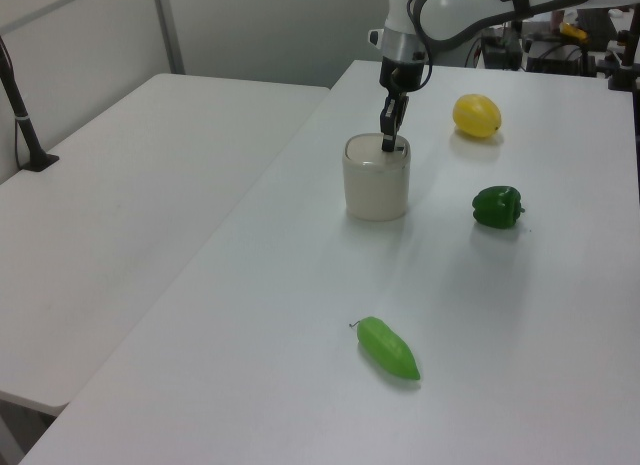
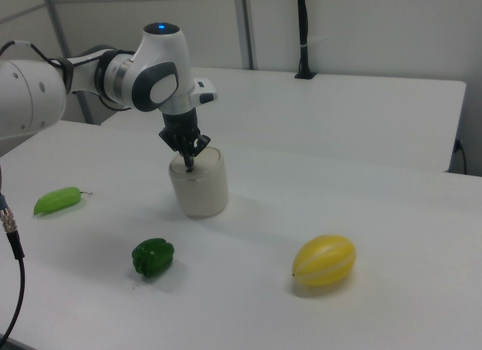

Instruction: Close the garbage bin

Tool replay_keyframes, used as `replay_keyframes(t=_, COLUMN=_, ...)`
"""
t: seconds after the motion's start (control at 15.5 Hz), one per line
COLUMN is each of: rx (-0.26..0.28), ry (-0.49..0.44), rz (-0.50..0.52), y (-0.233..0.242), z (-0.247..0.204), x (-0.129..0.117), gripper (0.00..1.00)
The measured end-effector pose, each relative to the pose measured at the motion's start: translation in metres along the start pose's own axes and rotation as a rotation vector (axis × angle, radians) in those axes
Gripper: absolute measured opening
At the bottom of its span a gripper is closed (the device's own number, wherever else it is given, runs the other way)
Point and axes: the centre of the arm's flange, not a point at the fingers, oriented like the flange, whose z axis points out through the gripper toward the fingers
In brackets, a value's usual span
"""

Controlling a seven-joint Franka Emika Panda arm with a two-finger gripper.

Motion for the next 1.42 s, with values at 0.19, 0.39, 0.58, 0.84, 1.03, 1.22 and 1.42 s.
replay_keyframes(t=0.19, rx=-0.004, ry=0.026, rz=0.020, y=0.014, z=-0.021, x=-0.002, gripper=0.01)
replay_keyframes(t=0.39, rx=0.003, ry=0.029, rz=0.045, y=0.029, z=-0.061, x=-0.016, gripper=0.01)
replay_keyframes(t=0.58, rx=0.014, ry=-0.011, rz=0.071, y=0.044, z=-0.096, x=-0.043, gripper=0.01)
replay_keyframes(t=0.84, rx=-0.021, ry=-0.105, rz=0.107, y=0.062, z=-0.135, x=-0.092, gripper=0.01)
replay_keyframes(t=1.03, rx=-0.036, ry=-0.133, rz=0.113, y=0.062, z=-0.151, x=-0.122, gripper=0.02)
replay_keyframes(t=1.22, rx=-0.046, ry=-0.164, rz=0.118, y=0.059, z=-0.158, x=-0.149, gripper=0.22)
replay_keyframes(t=1.42, rx=-0.048, ry=-0.170, rz=0.128, y=0.060, z=-0.161, x=-0.156, gripper=0.51)
